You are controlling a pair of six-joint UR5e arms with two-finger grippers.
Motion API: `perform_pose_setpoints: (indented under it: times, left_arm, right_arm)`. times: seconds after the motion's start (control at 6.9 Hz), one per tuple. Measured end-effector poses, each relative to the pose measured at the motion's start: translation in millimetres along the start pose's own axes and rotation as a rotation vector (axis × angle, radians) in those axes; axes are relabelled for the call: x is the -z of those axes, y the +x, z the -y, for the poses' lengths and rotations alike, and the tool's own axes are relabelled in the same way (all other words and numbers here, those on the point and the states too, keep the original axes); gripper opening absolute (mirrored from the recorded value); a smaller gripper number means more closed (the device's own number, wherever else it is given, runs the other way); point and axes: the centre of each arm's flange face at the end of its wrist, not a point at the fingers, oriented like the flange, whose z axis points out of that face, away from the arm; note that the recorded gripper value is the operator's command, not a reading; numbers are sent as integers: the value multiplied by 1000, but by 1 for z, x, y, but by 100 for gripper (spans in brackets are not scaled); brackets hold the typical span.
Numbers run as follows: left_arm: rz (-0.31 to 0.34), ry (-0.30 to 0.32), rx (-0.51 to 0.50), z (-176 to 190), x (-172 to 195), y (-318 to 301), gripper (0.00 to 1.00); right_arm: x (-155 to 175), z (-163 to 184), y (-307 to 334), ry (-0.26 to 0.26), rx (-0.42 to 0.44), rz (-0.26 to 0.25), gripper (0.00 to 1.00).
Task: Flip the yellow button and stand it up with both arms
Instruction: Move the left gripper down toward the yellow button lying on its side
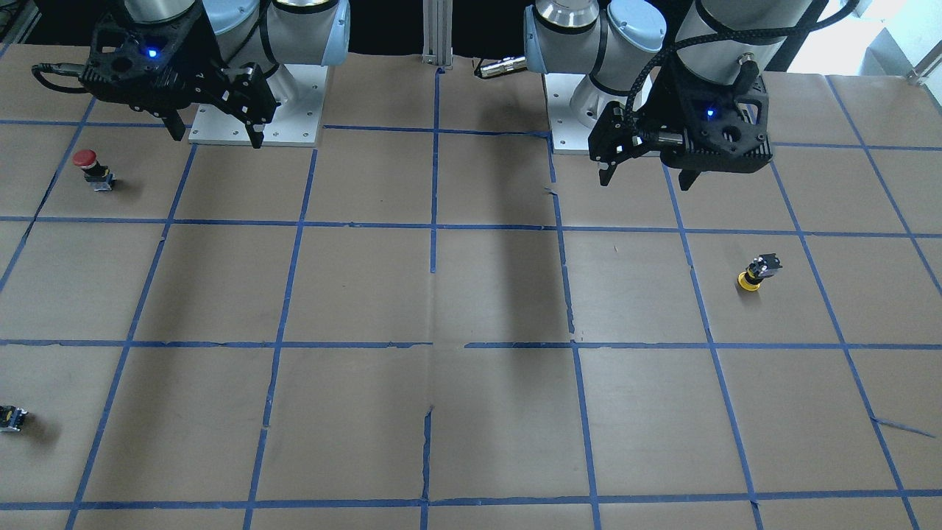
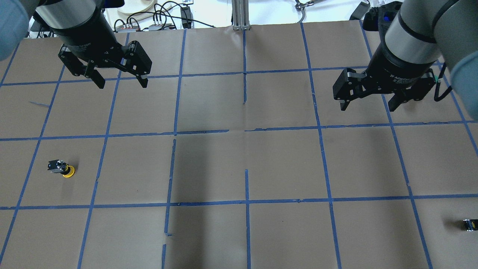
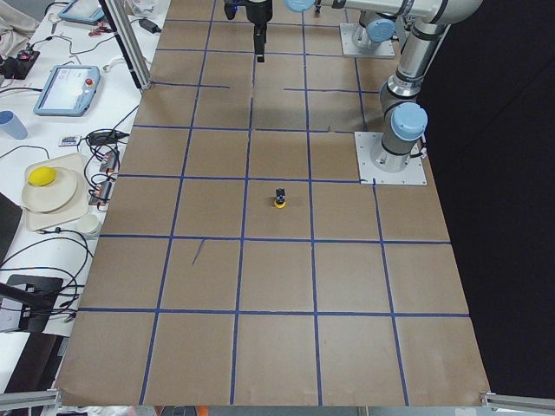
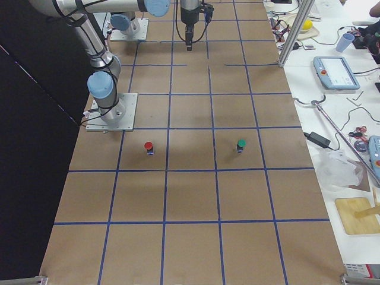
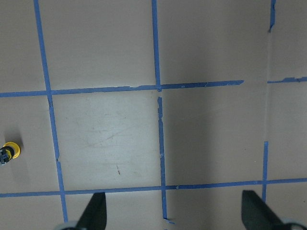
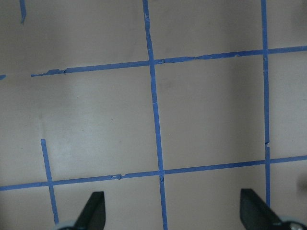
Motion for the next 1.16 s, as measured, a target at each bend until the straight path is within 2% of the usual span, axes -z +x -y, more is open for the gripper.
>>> perform_pose_setpoints:
  times: [0.43, 0.58, 0.87, 1.16]
  left_arm:
    - [0, -14, 1, -2, -6, -4, 100]
    - [4, -28, 2, 0, -10, -22, 100]
    - [-15, -74, -5, 4, -26, -99, 100]
    - [-8, -147, -35, -2, -60, -181, 100]
  right_arm:
    - [-1, -1, 0, -5, 0, -4, 100]
    - [-1, -1, 0, -5, 0, -4, 100]
    - [-1, 0, 0, -5, 0, -5, 100]
    - [-1, -1, 0, -5, 0, -5, 100]
